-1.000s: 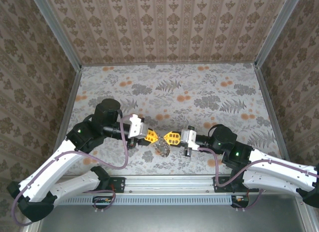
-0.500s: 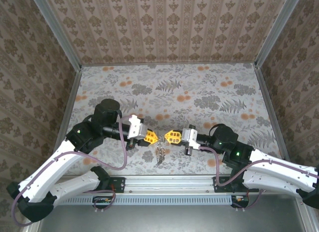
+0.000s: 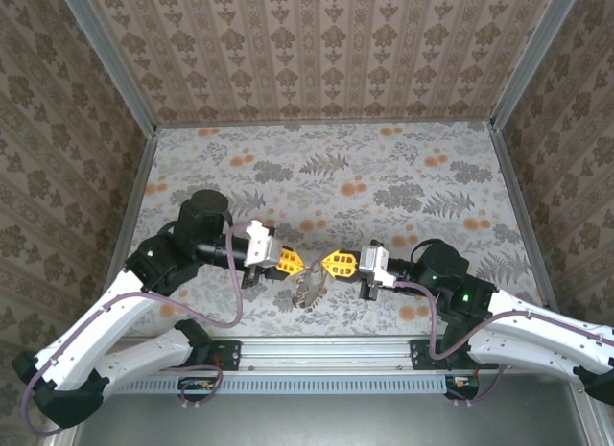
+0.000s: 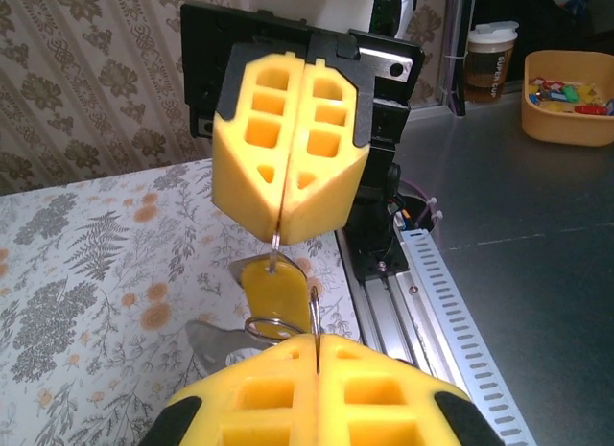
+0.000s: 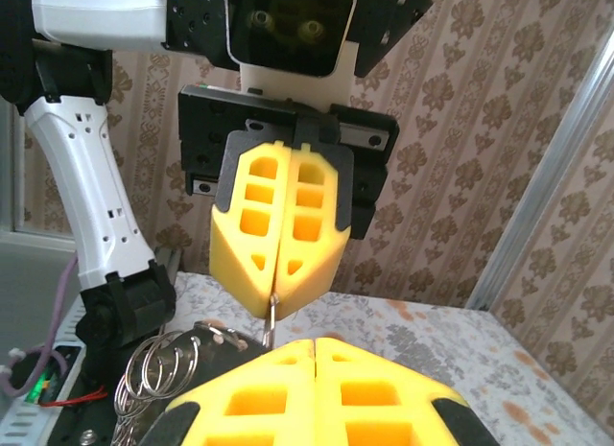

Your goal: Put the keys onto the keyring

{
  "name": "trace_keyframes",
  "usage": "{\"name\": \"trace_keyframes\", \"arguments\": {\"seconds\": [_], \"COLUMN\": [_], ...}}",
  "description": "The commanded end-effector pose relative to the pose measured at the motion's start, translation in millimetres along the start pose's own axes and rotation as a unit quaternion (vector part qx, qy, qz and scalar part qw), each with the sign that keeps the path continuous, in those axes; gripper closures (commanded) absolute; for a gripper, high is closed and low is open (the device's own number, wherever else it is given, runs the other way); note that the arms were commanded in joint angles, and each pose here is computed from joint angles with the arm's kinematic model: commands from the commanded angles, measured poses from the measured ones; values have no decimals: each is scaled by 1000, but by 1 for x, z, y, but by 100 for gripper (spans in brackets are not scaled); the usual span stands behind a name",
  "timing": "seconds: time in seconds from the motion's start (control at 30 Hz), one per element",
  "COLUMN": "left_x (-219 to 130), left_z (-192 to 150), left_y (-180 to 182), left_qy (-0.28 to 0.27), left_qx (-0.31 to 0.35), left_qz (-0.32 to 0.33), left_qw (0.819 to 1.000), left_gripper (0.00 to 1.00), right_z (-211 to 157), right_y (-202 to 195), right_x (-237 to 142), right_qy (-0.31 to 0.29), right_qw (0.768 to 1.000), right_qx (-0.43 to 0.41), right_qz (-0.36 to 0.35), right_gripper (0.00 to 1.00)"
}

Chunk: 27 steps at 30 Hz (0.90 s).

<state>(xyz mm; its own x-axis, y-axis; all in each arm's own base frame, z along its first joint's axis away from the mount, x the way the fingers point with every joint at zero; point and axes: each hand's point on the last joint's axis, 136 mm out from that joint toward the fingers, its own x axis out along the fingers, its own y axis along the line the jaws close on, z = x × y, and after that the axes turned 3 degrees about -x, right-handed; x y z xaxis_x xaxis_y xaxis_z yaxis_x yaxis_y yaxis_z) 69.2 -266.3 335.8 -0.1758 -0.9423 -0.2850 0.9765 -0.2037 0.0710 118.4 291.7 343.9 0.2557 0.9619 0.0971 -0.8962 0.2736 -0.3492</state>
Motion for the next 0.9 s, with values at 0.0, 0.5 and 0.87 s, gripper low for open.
{"name": "trace_keyframes", "arguments": {"seconds": [0.0,0.5,0.87], "left_x": [-6,-6,-5], "left_z": [15,15,14], "left_y": [-2,0,0], "left_qy": [-24,-26,-23], "left_qx": [23,20,19], "left_qz": [6,5,3], "left_qw": [999,999,1000], "left_gripper": [100,100,100], "right_z": [1,4,9], "right_y": [6,16,8], "right_x": [-3,4,3], "right_qy": [-1,-12,-22], "right_qw": [1000,998,999], "right_qx": [26,41,29], "right_qz": [17,43,22], "right_gripper": [100,100,100]}}
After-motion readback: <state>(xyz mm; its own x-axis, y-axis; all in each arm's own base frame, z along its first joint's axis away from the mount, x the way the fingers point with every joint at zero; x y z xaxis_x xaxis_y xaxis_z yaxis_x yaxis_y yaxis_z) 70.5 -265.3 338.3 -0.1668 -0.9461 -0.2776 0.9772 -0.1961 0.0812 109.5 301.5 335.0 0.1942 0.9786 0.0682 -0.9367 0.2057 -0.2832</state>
